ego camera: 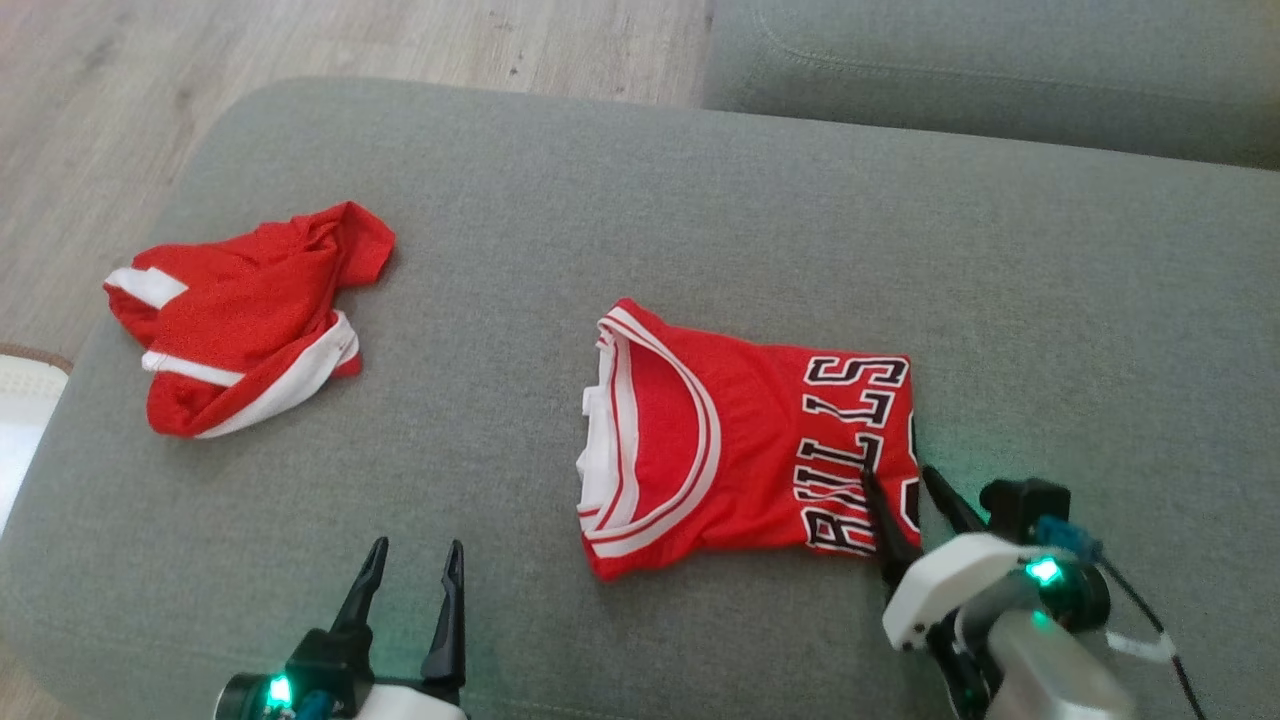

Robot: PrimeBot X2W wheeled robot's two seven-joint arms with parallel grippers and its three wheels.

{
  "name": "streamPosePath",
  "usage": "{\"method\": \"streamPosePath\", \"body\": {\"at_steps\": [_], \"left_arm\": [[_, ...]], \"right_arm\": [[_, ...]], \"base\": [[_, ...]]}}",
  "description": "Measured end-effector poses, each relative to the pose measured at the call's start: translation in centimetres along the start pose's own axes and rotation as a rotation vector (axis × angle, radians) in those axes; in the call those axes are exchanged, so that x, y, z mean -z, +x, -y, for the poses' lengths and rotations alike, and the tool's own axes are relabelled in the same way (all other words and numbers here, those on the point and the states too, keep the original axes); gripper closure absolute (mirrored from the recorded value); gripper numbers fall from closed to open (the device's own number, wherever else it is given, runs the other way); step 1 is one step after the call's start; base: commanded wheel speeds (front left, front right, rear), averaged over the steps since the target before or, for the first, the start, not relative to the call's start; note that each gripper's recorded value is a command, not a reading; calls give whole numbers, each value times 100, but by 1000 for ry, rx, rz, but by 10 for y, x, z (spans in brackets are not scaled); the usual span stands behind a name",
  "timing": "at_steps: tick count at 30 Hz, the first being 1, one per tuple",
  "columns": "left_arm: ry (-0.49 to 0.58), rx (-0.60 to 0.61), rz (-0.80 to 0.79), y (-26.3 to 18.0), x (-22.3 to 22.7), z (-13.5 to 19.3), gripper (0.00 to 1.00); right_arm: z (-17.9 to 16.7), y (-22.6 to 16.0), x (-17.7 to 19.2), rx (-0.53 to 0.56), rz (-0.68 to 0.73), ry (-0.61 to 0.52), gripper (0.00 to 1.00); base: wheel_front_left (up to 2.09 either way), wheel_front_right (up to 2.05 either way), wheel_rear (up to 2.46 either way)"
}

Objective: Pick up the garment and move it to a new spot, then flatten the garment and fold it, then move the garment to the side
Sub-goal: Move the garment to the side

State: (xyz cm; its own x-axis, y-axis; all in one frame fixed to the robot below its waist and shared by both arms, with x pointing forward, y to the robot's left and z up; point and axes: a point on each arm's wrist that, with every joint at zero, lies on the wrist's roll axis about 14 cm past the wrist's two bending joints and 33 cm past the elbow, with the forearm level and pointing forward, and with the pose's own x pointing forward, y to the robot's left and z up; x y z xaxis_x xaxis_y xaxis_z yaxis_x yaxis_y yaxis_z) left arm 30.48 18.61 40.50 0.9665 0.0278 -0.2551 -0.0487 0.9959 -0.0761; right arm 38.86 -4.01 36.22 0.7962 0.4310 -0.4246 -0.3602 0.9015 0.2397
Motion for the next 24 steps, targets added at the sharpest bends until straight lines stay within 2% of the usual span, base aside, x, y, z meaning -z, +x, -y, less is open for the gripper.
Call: {"method": "streamPosePath", "body": {"at_steps": [1, 2, 3, 8, 13, 18, 24], "left_arm": [[-1, -6, -4, 0, 1, -2, 0], [-1, -6, -4, 0, 1, -2, 0], [-1, -10, -8, 0, 2, -3, 0], [4, 9, -14, 6, 2, 2, 0], [20, 111, -2, 24, -4, 32, 0], [43, 264, 17, 50, -15, 81, 0], [59, 490, 50, 76, -30, 160, 0]], "right_arm": [[-1, 3, -1, -2, -5, 7, 25], [-1, 3, -1, -2, -5, 7, 79], [-2, 7, -2, -8, -8, 8, 100], [-1, 10, -17, -6, 27, 24, 100], [28, -7, -43, 72, 134, 45, 100], [66, -40, -57, 183, 213, 60, 100], [108, -88, -61, 331, 289, 94, 100]], "base": [[0, 0, 0], [0, 0, 0], [0, 0, 0], [0, 0, 0], [0, 0, 0], [0, 0, 0], [0, 0, 0]]}}
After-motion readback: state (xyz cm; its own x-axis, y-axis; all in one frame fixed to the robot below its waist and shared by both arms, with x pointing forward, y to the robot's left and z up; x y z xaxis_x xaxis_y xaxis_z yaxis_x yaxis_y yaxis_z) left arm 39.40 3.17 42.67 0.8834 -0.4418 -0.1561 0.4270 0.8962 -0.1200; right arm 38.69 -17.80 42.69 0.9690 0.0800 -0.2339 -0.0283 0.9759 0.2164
